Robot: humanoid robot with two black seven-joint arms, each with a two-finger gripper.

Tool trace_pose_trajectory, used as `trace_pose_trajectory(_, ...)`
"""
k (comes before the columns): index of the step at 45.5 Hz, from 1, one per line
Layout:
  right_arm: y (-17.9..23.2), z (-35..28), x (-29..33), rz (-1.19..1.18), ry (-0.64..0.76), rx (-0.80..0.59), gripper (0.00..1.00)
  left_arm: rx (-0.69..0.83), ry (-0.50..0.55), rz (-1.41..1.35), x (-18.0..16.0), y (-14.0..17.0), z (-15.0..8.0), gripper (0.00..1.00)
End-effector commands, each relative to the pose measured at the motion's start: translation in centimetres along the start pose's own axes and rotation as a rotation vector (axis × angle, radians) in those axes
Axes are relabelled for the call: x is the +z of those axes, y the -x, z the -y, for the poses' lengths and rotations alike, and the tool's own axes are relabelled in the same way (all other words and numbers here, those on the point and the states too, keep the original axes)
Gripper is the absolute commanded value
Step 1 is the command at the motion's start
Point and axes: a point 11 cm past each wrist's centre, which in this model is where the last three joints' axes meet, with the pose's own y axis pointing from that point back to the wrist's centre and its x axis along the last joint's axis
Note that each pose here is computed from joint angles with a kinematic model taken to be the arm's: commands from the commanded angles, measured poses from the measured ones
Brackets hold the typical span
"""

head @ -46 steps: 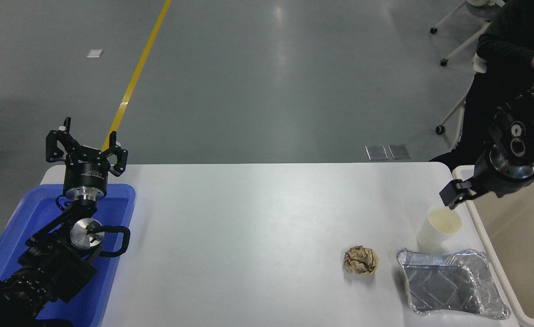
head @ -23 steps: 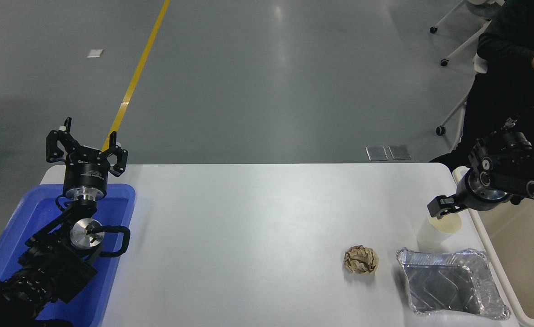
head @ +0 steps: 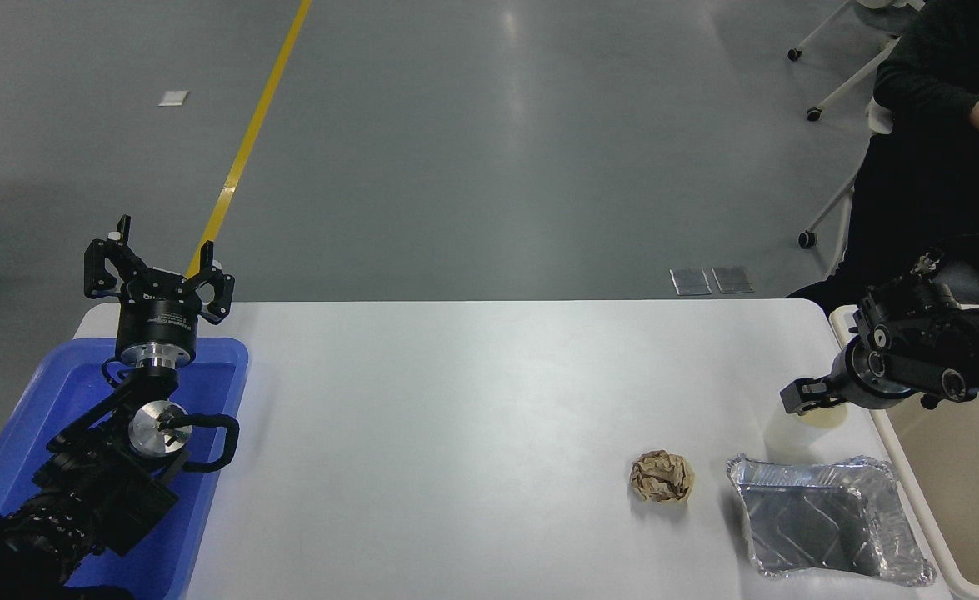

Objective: Pick up paper cup place in dustbin

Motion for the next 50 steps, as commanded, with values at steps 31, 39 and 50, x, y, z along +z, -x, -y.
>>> trace_pose_trajectory(31,0.2,0.4,-0.7,0.008,-0.058,0.022,0.0,0.0,0.001,0.0,0.0,0.0,0.0,0.99)
trace_pose_trajectory(39,0.0,0.3,-0.7,0.012,-0.061,0.032,0.0,0.0,0.001,0.0,0.0,0.0,0.0,0.99)
trace_pose_trajectory(50,-2.7,-2.3,0.4,0.097,-0.107,0.09,0.0,0.0,0.001,0.0,0.0,0.0,0.0,0.99)
